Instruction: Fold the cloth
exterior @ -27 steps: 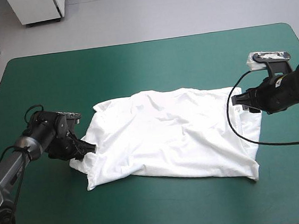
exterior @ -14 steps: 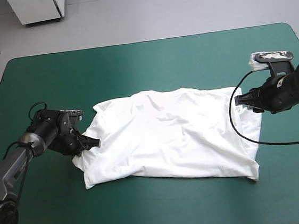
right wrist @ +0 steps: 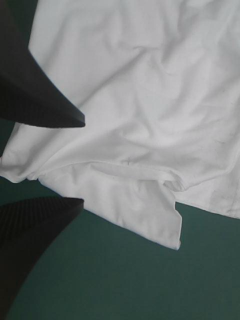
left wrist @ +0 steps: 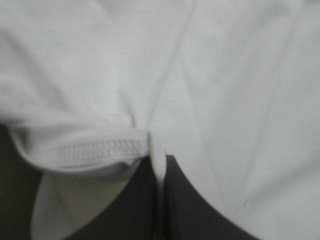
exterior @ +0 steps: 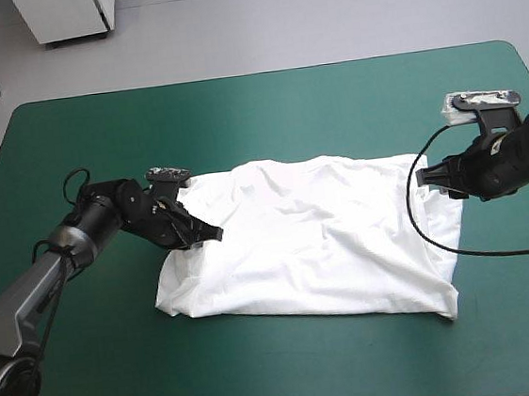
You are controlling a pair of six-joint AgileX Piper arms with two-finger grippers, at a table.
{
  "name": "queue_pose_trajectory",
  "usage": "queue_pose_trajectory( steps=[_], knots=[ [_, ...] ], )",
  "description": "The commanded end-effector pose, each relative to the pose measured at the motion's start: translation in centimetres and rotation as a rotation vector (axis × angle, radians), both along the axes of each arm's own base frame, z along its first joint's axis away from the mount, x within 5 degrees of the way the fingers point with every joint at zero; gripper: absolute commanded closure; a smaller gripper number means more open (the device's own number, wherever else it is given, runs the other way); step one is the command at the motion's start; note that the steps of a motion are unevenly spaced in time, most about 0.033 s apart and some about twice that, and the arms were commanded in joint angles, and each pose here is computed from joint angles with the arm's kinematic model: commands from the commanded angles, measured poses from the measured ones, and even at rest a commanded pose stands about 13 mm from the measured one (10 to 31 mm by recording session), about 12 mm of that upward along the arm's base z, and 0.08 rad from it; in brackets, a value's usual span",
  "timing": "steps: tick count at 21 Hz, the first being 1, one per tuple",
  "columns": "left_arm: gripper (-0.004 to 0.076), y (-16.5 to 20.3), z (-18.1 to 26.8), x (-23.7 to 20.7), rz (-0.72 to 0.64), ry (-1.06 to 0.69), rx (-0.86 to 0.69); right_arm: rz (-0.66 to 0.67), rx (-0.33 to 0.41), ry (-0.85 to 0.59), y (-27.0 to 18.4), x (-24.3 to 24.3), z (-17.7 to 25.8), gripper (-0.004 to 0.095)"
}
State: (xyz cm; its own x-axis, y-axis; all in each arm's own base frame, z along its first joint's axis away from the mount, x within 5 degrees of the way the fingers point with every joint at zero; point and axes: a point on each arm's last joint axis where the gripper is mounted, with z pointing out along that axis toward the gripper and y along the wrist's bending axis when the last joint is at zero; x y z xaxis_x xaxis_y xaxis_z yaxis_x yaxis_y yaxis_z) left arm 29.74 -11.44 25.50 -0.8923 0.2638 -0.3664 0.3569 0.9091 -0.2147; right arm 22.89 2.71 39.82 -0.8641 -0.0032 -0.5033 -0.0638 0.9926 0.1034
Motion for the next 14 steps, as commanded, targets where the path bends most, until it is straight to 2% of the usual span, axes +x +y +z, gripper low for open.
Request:
queue_pose_trajectory(
  steps=[1,5,7,8,9,10,12,14],
  knots=[
    [0.0733,-1.6,-0.9,0.9,-0.020,0.009,-0.017,-0.007,0.007,-0.094,-0.2,-0.6,1.8,0.0496],
    [0.0722,-1.6,-2.1,1.3,-0.019,0.041,-0.002,-0.012,0.008,-0.093,-0.2,-0.6,1.8,0.0496],
    [0.0638,-1.6,-2.0,1.2,-0.032,0.050,0.002,-0.013,0.004,-0.094,-0.2,-0.6,1.8,0.0496],
    [0.0537,-1.6,-1.9,1.1,-0.039,0.067,0.005,-0.013,0.002,-0.094,-0.3,-0.6,1.8,0.0495],
    [0.0477,-1.6,-1.8,1.1,-0.050,0.072,0.007,-0.014,0.002,-0.094,-0.3,-0.6,1.8,0.0495],
    [0.0366,-1.7,-1.4,1.0,-0.073,0.086,0.012,-0.016,-0.005,-0.094,-0.3,-0.6,1.8,0.0495],
    [0.0259,-1.7,-1.0,1.0,-0.081,0.093,0.012,-0.021,-0.028,-0.096,-0.5,-0.6,1.8,0.0495],
    [0.0213,-1.8,-0.4,1.2,-0.093,0.092,0.018,-0.030,-0.048,-0.098,-0.7,-0.6,1.8,0.0495]
  ],
)
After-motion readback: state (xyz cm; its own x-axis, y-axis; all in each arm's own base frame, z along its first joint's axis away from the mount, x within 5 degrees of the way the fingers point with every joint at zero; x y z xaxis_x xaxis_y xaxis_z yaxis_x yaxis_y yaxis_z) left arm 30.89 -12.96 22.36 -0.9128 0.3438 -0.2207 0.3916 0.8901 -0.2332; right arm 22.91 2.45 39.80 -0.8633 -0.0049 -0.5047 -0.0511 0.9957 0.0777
